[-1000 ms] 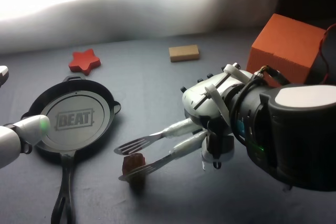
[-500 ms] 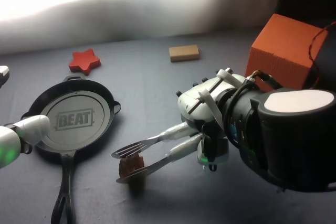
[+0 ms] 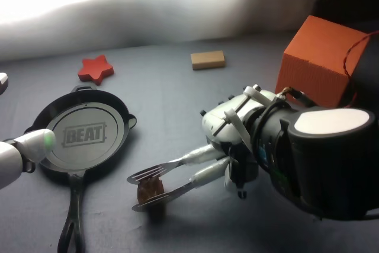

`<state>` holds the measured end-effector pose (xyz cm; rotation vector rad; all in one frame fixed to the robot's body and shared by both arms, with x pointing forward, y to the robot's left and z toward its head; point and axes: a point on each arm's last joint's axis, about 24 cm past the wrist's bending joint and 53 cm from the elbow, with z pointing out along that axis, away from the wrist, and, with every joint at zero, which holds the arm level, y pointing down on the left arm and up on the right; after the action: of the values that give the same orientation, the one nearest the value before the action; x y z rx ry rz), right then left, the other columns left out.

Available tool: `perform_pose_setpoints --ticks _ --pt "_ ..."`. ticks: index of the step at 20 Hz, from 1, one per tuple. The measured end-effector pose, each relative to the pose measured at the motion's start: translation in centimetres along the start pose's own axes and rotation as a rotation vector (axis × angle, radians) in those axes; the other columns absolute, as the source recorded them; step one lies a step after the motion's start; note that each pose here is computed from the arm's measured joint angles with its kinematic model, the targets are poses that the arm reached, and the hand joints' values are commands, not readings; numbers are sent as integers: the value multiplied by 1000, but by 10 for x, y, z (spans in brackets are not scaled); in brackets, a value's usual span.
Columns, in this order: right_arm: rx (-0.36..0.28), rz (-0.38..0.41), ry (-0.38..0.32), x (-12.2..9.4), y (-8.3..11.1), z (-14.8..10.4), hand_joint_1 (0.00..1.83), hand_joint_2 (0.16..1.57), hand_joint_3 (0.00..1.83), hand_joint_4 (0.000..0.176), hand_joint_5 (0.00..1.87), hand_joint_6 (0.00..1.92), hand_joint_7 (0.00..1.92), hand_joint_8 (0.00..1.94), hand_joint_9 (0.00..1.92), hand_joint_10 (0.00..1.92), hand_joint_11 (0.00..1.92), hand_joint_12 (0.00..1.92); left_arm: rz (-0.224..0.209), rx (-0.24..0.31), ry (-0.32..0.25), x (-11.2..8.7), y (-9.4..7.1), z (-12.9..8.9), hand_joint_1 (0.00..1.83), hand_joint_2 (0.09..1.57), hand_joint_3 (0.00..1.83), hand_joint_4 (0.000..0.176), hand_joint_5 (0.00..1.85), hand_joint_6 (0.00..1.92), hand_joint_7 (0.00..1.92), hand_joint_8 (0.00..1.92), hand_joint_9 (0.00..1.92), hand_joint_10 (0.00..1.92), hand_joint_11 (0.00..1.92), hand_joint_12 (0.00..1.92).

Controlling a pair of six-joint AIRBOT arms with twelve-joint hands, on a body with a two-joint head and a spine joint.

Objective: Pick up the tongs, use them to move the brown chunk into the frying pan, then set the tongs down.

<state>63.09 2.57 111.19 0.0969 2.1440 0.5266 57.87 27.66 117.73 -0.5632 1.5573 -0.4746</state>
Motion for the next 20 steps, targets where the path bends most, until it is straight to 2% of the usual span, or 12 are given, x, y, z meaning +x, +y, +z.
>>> perform_pose_setpoints --ticks 2,3,4,6,8,10,12,13,16,17,18,20 --pt "6 4 4 1 -3 0 1099 1231 0 0 766 1305 1059 222 821 707 429 1544 -1 0 -1 0 0 0 0 1197 0 6 65 4 111 7 112 6 0 456" --pt "7 2 2 0 -3 0 1180 1179 0 0 847 1264 958 846 867 728 464 1549 -1 -1 -1 0 0 0 0 1199 1 5 62 2 99 1 102 1 0 440" --pt "6 0 2 0 -3 0 1197 1168 0 0 867 1262 930 982 887 740 479 1545 -2 -1 -1 0 0 0 0 1202 2 4 71 3 107 3 112 3 0 456" --pt "7 0 1 -1 -4 0 1198 1171 0 0 850 1301 927 1025 917 826 520 1556 -2 -2 -1 0 0 0 0 1214 3 6 93 4 117 1 117 2 0 460" --pt "10 2 -1 -2 -6 0 1105 1201 4 0 827 1255 1107 626 982 864 631 1560 -2 -2 -1 0 0 0 0 1214 1 8 110 5 142 5 139 5 0 521" --pt "12 1 -2 -3 -7 0 1109 1187 0 0 862 1208 1210 573 1067 924 756 1589 -8 -4 -4 -1 0 0 0 1216 1 9 98 2 138 1 134 2 0 498" --pt "13 -1 -3 -4 -7 0 1077 1210 9 0 820 1288 1307 665 1210 1053 938 1663 -7 -3 -5 -1 0 0 0 1217 0 11 110 4 143 1 141 3 0 518" --pt "15 0 0 -4 -8 0 694 1371 36 0 1036 1165 1363 816 1288 1213 1063 1803 -6 -3 -5 -1 0 0 0 1217 0 7 110 4 146 3 144 3 0 538" --pt "23 20 9 -8 -9 -2 613 1444 22 0 1188 1270 1477 1040 1411 1396 1258 1897 -7 -4 -6 -2 0 0 0 1215 0 10 94 0 147 1 150 3 0 576" --pt "25 19 4 -11 -10 -3 566 1483 9 162 1352 1619 1562 1583 1585 1822 1574 1920 -7 -3 -7 -2 0 0 0 1209 0 16 88 2 145 5 149 5 0 553" --pt "28 20 2 -12 -11 -3 630 1489 8 173 1386 1858 1600 1847 1686 1901 1715 1921 -7 -4 -9 -2 0 0 0 1212 0 18 87 2 140 2 143 2 0 553" --pt "34 21 -1 -14 -14 -3 829 1462 0 176 1389 1918 1688 1937 1791 1920 1831 1921 -7 -4 -12 -3 0 0 0 1219 1 12 99 3 144 1 140 0 0 581"
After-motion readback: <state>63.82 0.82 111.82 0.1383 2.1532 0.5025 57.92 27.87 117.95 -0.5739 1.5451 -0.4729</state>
